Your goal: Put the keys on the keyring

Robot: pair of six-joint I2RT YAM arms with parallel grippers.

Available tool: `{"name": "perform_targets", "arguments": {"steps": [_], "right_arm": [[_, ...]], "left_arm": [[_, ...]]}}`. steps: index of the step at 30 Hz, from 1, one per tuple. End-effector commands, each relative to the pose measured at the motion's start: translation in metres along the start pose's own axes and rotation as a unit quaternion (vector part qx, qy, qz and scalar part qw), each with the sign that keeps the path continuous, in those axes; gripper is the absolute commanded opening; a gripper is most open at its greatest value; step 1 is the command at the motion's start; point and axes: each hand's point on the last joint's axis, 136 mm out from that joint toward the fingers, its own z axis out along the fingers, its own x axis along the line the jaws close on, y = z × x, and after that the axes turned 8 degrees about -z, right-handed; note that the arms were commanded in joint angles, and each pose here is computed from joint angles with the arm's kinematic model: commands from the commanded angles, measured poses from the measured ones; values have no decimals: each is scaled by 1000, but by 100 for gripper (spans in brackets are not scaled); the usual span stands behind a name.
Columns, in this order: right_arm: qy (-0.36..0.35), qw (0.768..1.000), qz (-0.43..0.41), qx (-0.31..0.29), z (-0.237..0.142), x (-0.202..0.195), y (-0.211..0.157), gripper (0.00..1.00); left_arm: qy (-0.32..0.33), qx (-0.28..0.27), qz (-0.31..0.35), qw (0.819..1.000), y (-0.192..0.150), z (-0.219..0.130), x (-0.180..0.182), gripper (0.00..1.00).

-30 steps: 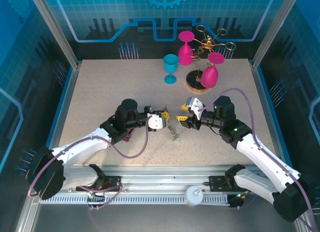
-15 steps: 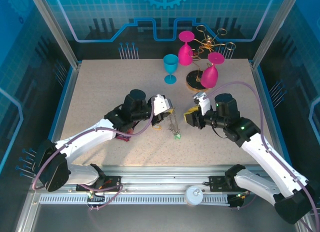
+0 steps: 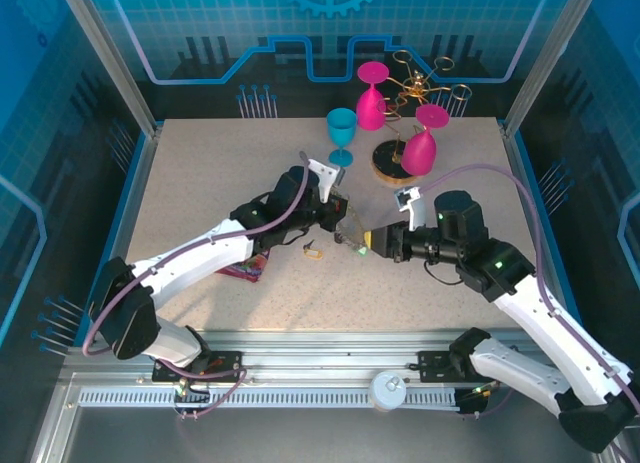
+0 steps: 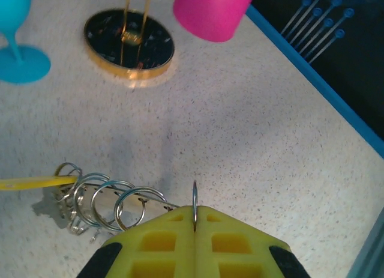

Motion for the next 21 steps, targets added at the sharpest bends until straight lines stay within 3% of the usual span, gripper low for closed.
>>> {"name": "perform_targets", "arguments": {"steps": [1,10,15,18,21], "right_arm": [[18,1000,19,-1,12,7,-5,29],[-14,997,62,-36,47,-21,-11,38],[-38,994,76,-62,53,-39,-3,44],[-38,992,86,-83,54,-47,5,54],[-19,990,92,-109,56,-47,20,54]], "left_arm": [[12,-15,-131,991,18,-5,-7,0],[-3,-35,-269,962,23,-16,-10,0],[-25,-29,-290,956,21,-21,-17,0],[-48,-25,-289,956,21,-23,-24,0],[-59,-23,-292,954,20,-25,-27,0]]}}
